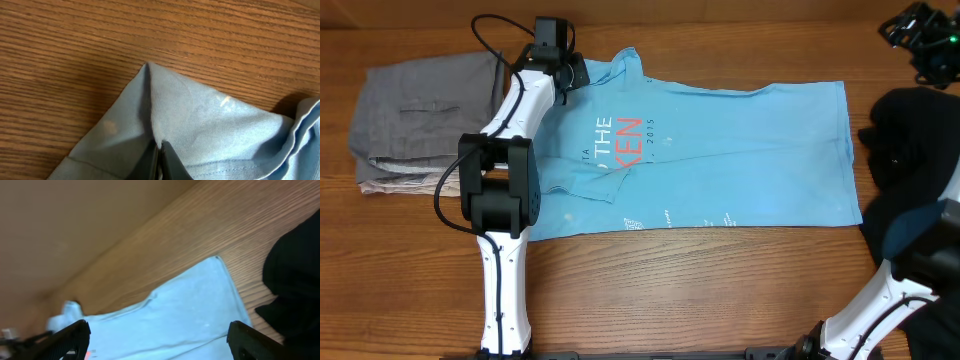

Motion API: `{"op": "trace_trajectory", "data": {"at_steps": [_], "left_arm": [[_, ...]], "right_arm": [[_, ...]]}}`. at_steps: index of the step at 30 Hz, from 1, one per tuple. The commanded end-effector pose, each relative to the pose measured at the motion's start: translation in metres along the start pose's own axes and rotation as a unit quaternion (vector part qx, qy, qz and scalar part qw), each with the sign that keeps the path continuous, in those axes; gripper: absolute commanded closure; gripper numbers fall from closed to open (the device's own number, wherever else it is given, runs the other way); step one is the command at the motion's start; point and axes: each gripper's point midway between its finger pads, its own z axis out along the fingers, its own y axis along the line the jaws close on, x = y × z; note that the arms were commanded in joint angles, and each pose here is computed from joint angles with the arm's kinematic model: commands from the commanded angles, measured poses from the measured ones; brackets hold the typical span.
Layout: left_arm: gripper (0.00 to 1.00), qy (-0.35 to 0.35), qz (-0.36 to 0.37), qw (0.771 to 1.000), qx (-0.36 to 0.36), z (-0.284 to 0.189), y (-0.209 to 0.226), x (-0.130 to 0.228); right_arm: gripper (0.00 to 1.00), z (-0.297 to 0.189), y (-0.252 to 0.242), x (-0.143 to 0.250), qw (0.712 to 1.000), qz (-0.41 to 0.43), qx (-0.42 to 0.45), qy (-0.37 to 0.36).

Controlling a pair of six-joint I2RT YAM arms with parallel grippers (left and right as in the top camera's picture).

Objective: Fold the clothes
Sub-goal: 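Move the right gripper to the upper right shoulder and grasp it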

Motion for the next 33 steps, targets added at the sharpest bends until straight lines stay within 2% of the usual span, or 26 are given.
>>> {"op": "trace_trajectory", "data": {"at_steps": [1, 3, 6, 12, 20, 25, 33], "left_arm": [[0.94, -0.039, 0.001, 0.999, 0.003, -0.025, -0.006, -0.032], [0.94, -0.04, 0.001, 0.999, 0.003, -0.025, -0.006, -0.032], [0.94, -0.04, 0.001, 0.999, 0.003, -0.025, -0.006, -0.032], [0.93, -0.042, 0.001, 0.999, 0.004, -0.026, -0.006, -0.033], [0.91, -0.042, 0.001, 0.999, 0.004, -0.026, -0.006, -0.033], [0.91, -0.04, 0.001, 0.999, 0.003, -0.025, -0.006, -0.032], [0.9, -0.038, 0.001, 0.999, 0.002, -0.025, -0.006, -0.031]], "right_arm": [[0.11, 0.045, -0.022, 0.011, 0.996, -0.059, 0.051, 0.032], [0.11, 0.067, -0.032, 0.017, 0.993, -0.093, 0.053, 0.051], [0.11, 0.097, -0.047, 0.025, 0.991, -0.101, 0.056, 0.071], [0.11, 0.149, -0.072, 0.023, 0.986, -0.143, 0.062, 0.065], [0.13, 0.197, -0.099, 0.033, 0.974, -0.192, 0.093, 0.074], [0.21, 0.224, -0.1, 0.048, 0.959, -0.253, 0.086, 0.09], [0.21, 0.256, -0.107, 0.06, 0.943, -0.29, 0.13, 0.097]]}}
